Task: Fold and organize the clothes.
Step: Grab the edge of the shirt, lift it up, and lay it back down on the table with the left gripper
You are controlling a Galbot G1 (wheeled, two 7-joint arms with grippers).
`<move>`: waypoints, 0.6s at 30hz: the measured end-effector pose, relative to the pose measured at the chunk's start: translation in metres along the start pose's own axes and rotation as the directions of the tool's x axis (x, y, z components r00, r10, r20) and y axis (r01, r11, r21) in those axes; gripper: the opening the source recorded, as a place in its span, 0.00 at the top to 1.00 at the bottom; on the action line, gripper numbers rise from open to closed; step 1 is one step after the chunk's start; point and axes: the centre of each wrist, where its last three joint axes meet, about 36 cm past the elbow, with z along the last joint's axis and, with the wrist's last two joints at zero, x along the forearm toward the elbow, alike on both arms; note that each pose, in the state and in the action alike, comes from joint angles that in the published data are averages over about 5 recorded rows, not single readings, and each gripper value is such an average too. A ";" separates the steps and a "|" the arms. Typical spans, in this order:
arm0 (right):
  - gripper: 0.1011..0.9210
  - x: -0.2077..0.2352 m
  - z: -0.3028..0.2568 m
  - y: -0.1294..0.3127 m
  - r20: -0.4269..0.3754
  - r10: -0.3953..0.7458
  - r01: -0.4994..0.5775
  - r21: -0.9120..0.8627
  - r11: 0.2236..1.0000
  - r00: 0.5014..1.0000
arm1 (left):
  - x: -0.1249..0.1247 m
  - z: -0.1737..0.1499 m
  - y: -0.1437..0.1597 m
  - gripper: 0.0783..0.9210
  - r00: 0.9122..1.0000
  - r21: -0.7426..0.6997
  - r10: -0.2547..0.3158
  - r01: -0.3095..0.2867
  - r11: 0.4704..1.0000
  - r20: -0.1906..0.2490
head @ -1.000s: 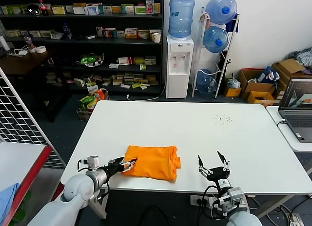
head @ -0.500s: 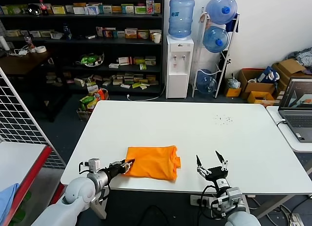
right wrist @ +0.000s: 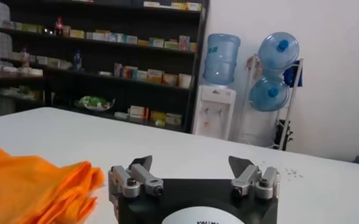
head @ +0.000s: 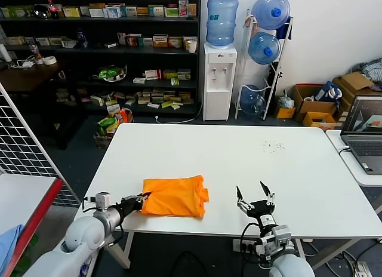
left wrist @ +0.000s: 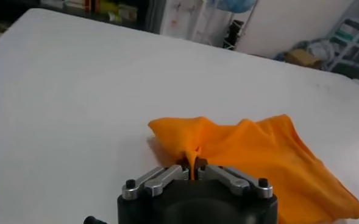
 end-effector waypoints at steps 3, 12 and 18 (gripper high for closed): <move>0.12 -0.003 -0.002 0.002 0.002 -0.002 0.002 0.000 1.000 1.000 | 0.011 -0.008 0.015 0.94 0.998 -0.028 -0.068 0.068 0.997 -0.007; 0.12 -0.012 -0.008 0.008 0.015 -0.014 0.014 -0.003 1.000 1.000 | 0.044 -0.043 0.073 0.94 0.948 -0.148 -0.316 0.316 0.937 0.026; 0.12 -0.017 -0.011 0.011 0.024 -0.020 0.021 -0.006 1.000 0.999 | 0.072 -0.070 0.116 0.94 0.876 -0.224 -0.476 0.481 0.847 0.080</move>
